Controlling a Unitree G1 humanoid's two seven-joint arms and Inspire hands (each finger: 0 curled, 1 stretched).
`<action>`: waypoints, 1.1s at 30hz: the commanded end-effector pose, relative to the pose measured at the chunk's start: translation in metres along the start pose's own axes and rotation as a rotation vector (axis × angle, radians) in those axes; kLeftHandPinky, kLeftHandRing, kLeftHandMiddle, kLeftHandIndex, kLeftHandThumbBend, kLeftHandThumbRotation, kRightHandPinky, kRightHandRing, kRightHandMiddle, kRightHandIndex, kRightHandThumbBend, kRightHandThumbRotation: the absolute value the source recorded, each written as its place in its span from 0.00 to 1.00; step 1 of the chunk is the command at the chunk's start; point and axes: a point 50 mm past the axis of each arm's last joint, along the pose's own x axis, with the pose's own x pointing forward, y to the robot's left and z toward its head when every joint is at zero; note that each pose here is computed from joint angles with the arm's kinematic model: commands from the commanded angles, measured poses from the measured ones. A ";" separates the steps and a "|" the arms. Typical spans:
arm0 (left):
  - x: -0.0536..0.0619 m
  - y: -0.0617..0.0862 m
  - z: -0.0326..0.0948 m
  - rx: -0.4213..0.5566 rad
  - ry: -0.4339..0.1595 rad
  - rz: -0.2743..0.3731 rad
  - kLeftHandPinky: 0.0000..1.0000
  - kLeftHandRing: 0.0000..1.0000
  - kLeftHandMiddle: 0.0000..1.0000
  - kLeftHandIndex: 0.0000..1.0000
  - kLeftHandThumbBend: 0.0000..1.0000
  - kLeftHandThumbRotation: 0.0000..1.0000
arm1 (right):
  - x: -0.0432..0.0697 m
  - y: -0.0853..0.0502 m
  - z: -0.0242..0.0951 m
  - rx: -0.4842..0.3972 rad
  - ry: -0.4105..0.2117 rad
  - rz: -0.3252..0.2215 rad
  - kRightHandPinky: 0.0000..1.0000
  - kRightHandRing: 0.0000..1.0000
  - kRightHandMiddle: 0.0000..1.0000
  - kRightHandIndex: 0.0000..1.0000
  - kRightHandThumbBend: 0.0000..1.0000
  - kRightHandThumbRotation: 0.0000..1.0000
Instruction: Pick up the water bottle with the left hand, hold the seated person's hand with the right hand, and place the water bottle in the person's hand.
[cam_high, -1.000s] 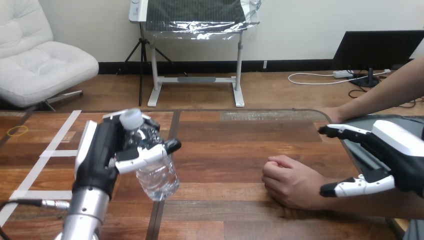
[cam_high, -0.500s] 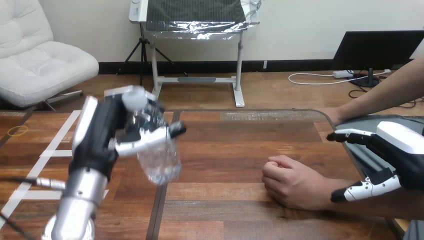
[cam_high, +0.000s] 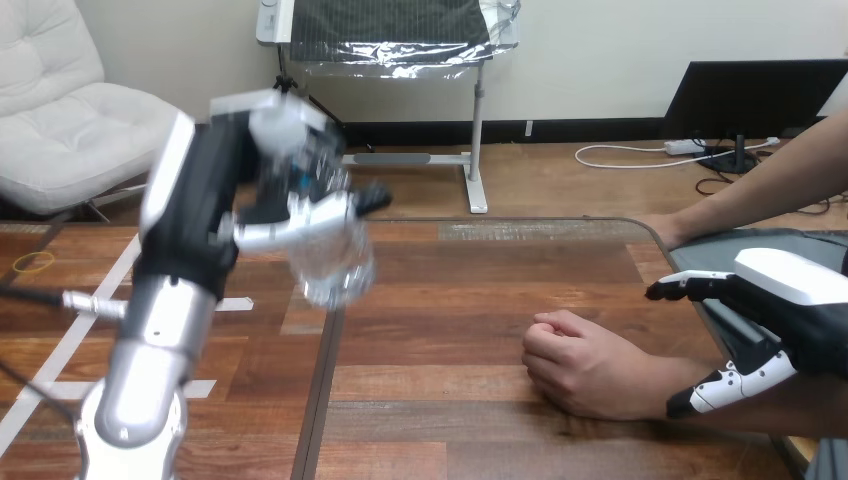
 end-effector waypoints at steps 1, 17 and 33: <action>0.023 0.010 0.058 0.048 -0.293 0.016 0.22 0.28 0.33 0.35 0.64 0.00 | 0.005 -0.034 0.008 -0.089 -0.028 -0.039 0.89 0.86 0.86 0.86 1.00 0.38; 0.025 0.012 0.057 0.035 -0.296 0.017 0.23 0.29 0.34 0.35 0.62 0.00 | 0.014 -0.019 0.003 -0.060 0.016 0.081 0.90 0.88 0.87 0.88 1.00 0.34; 0.027 0.013 0.055 0.008 -0.295 0.015 0.23 0.28 0.33 0.35 0.61 0.00 | 0.023 -0.004 0.002 -0.037 0.075 0.171 0.87 0.89 0.90 0.89 1.00 0.29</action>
